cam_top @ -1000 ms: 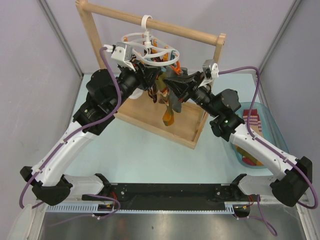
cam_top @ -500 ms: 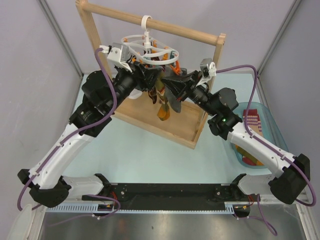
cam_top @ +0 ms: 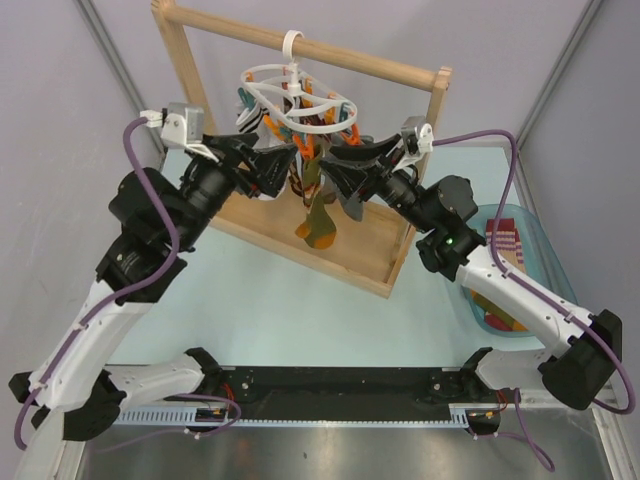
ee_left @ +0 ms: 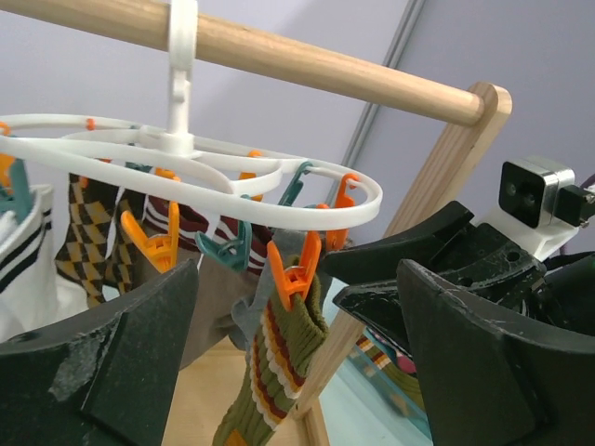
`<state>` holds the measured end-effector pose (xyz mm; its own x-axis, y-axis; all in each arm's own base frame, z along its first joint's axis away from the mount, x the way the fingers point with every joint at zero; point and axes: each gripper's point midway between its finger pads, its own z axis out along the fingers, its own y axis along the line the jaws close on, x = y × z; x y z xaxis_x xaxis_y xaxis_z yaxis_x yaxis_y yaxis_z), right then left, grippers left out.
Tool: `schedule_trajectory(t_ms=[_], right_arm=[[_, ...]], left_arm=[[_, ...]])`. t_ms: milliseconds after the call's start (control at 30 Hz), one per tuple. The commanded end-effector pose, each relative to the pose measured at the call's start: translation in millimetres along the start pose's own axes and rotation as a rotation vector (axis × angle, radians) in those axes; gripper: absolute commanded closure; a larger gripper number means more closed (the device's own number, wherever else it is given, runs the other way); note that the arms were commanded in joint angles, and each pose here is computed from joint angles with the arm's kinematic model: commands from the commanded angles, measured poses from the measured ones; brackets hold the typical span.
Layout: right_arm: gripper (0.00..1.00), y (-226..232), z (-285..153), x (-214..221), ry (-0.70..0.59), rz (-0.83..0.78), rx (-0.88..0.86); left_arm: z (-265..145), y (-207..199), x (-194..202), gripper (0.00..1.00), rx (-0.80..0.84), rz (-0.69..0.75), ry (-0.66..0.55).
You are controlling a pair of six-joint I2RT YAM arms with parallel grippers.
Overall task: Clip the socks to the hanger
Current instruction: Clamp the sock onto the hanger, then open the clamp at the hanger.
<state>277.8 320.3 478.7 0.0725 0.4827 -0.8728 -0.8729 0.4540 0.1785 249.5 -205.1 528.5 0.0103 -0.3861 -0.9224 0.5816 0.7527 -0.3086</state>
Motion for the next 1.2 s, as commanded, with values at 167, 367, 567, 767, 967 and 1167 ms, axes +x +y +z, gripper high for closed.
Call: schedule_trajectory(t_ms=[167, 367, 567, 767, 967, 1167], right_arm=[[0.39, 0.1, -6.7, -24.9, -0.006, -0.067, 0.072], [0.32, 3.1, -22.8, -20.8, 0.066, -0.113, 0.114], [0.28, 7.1, -44.6, -22.2, 0.126, -0.137, 0.141], [0.28, 11.5, -68.0, -29.3, 0.144, -0.146, 0.157], [0.27, 14.5, -83.9, -44.7, 0.122, -0.158, 0.175], [0.27, 13.4, -94.6, -49.4, 0.126, -0.175, 0.197]], left_arm=[[-5.7, 34.1, 12.7, 0.16, -0.137, -0.018, 0.053], [2.1, 55.5, 15.8, 0.22, -0.158, -0.095, 0.088], [9.4, 57.4, 14.9, 0.21, -0.124, -0.096, 0.098], [15.6, 49.8, 13.7, 0.24, -0.057, -0.099, 0.104], [24.6, 49.8, 14.7, 0.25, -0.05, -0.079, 0.124], [32.3, 52.4, 14.2, 0.28, -0.059, -0.087, 0.119]])
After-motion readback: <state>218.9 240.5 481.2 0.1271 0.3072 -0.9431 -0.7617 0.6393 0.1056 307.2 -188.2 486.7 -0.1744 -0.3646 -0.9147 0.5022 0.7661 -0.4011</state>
